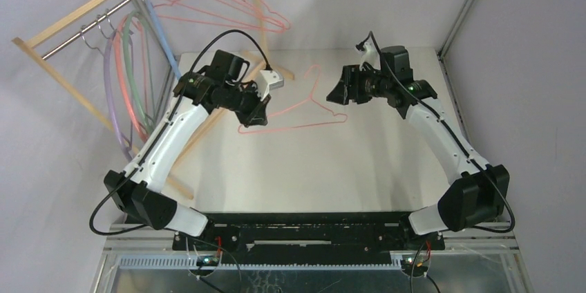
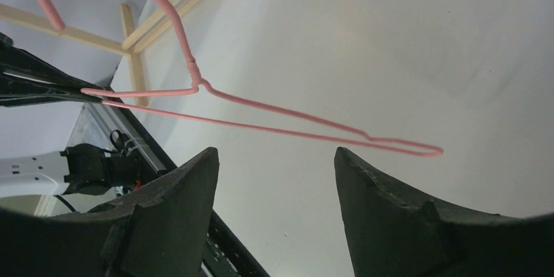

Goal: Organize the hangers
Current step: Pick up the hanger from the clothesline.

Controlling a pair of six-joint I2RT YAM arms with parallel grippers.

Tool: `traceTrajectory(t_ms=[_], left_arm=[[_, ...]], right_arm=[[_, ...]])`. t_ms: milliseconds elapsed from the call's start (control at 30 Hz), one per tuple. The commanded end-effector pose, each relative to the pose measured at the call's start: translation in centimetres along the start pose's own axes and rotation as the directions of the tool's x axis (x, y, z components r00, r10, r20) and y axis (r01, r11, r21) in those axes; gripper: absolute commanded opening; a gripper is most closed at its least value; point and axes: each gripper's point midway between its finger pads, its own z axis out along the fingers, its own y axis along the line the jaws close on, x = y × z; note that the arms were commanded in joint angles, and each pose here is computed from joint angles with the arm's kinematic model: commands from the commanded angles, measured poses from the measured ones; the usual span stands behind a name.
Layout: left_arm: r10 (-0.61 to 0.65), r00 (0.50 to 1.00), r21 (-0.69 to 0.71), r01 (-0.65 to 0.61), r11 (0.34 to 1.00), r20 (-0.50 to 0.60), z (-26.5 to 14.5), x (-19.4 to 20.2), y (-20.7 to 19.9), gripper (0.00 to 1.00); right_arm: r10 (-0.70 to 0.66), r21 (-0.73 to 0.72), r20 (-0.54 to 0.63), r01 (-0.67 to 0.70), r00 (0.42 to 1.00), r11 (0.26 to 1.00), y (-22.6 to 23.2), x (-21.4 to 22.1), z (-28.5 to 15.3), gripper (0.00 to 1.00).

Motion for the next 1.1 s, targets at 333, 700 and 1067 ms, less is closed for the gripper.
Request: traceTrajectory(t_ms=[333, 700, 1067], left_arm=[[0.044, 0.991, 0.162, -0.064, 0.985, 0.127, -4.4, -3.2, -5.1, 0.00], [0.046, 0.984, 0.235, -0.086, 0.968, 0.171, -5.9, -4.2, -7.0, 0.00], [0.067, 0.970, 0.226, -0.121, 0.967, 0.234, -8.0, -5.0, -8.2, 0.00]], right_arm=[[-0.323, 0.092, 0.003, 0.322, 0.946, 0.942, 2.4, 2.9, -1.6, 0.72], [-0.339, 0.146, 0.001, 0.336, 0.941, 0.931, 1.1, 4.3, -2.2, 0.73], [-0.305, 0.164, -0.039, 0.307, 0.951, 0.937, -0.2, 5.8, -1.4, 0.63]])
